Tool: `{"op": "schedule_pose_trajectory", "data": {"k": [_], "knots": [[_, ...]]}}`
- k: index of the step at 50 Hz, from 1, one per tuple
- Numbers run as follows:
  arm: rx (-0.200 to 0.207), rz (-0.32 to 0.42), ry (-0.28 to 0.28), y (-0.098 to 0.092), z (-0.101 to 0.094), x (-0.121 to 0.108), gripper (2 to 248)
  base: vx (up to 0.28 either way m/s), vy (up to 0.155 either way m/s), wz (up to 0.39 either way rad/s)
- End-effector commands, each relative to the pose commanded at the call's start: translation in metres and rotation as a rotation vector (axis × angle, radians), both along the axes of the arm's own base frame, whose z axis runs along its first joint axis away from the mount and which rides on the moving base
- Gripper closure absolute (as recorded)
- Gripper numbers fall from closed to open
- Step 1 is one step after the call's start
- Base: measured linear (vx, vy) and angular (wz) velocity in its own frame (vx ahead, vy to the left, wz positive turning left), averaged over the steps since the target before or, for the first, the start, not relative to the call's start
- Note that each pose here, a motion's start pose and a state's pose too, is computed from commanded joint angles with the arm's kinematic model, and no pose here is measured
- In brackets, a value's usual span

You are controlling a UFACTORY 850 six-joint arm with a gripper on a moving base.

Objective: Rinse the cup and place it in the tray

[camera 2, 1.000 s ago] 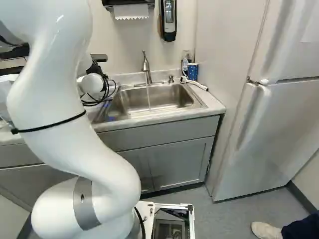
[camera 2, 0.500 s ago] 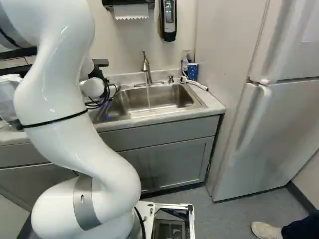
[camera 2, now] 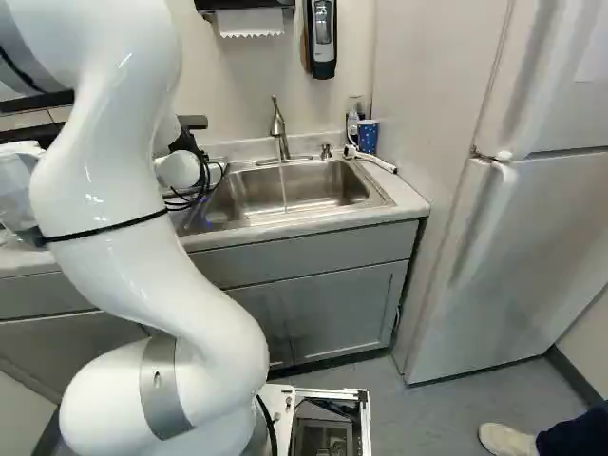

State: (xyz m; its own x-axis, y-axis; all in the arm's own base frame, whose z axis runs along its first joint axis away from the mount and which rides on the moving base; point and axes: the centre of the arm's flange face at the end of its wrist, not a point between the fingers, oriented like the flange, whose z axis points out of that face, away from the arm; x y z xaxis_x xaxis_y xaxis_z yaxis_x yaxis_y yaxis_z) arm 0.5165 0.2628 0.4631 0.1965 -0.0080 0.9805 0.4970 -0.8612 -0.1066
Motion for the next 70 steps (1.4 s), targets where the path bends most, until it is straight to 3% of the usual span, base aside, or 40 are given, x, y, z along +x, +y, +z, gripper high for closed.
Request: {"op": "schedule_pose_trajectory", "data": {"k": [4,5,9,10,14,15,19,20,70], "knots": [[0.0,0.0,0.0,0.0,0.0,0.0,129,0.0,0.0,0.0],[0.0,0.0,0.0,0.0,0.0,0.0,100,0.0,0.0,0.0],[0.0,0.0,0.0,0.0,0.0,0.0,100,0.0,0.0,0.0],[0.0,0.0,0.0,0.0,0.0,0.0,65,0.0,0.0,0.0],[0.0,0.0,0.0,0.0,0.0,0.0,65,0.0,0.0,0.0],[0.0,0.0,0.0,0.0,0.0,0.0,29,0.0,0.0,0.0],[0.0,0.0,0.0,0.0,0.0,0.0,29,0.0,0.0,0.0],[0.0,0.0,0.0,0.0,0.0,0.0,3,0.0,0.0,0.0],[0.025,-0.002,-0.057,-0.001,0.047,-0.002,3,0.0,0.0,0.0]]}}
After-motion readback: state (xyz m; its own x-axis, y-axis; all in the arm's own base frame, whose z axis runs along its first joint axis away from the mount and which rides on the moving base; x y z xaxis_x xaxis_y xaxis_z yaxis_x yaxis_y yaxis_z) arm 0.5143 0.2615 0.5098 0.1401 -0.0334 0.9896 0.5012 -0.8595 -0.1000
